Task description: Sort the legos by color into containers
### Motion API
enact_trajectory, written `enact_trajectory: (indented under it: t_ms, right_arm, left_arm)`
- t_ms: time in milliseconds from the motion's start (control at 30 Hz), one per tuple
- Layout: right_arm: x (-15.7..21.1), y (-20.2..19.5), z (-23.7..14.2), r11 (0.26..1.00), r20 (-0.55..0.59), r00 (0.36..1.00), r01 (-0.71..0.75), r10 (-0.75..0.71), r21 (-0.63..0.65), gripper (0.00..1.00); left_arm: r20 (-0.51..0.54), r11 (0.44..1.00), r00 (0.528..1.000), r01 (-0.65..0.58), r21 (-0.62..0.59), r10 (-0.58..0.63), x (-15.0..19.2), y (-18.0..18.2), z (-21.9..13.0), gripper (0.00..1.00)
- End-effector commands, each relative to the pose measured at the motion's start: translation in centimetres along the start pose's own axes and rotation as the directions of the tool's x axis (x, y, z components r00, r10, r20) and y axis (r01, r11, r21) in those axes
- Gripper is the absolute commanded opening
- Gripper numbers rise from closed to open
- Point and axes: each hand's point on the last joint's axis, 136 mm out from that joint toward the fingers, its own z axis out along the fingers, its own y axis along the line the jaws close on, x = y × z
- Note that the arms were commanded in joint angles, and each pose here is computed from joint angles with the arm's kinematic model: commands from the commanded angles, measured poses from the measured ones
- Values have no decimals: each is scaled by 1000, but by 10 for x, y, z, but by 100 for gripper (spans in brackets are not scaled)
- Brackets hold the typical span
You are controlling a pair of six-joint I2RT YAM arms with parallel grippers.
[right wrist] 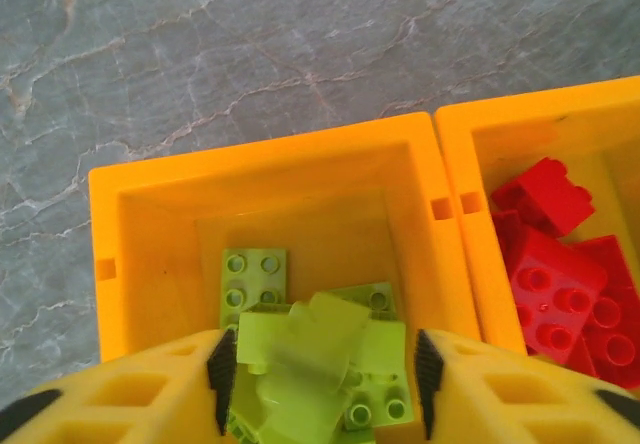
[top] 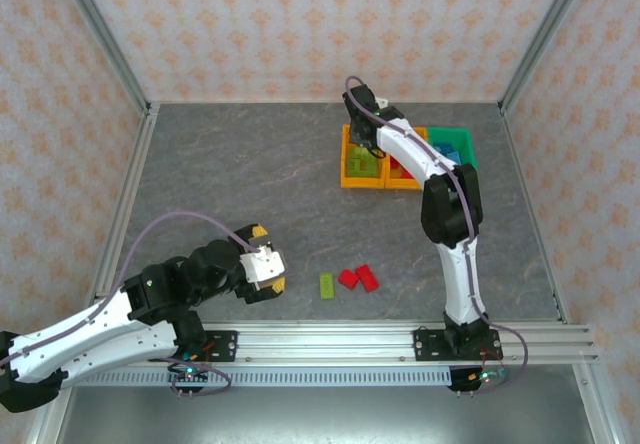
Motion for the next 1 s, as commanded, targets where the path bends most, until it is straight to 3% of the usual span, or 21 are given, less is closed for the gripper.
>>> enact_trajectory:
  t_ms: [0,233,500,800,967]
  right_arm:
    - [-9,4,-42,998,-26,998,52,-53,-47,58]
    - [38,-6,-117,978,-53,998,33,-45,-207,61]
    - [156,-34,-193,945,-63,985,136,-162,-299,63]
    - [301,-63,-201,910,-280,900,230,-334,-346,60]
    - [337,-65,-178,904,-348,843,323,-409,-280,60]
  left_arm:
    - [-3,999,1000,-2,-34,2,1,6,1,100]
    - [2,1000,1000,0,-25,0,0,5,0,100]
    - [17,1000,1000,1,-2,-1,-2,1,1,100]
    - [20,1000,1000,3,8,-4,-3,-1,2,100]
    - [15,1000,1000,3,8,-3,-2,-1,2,100]
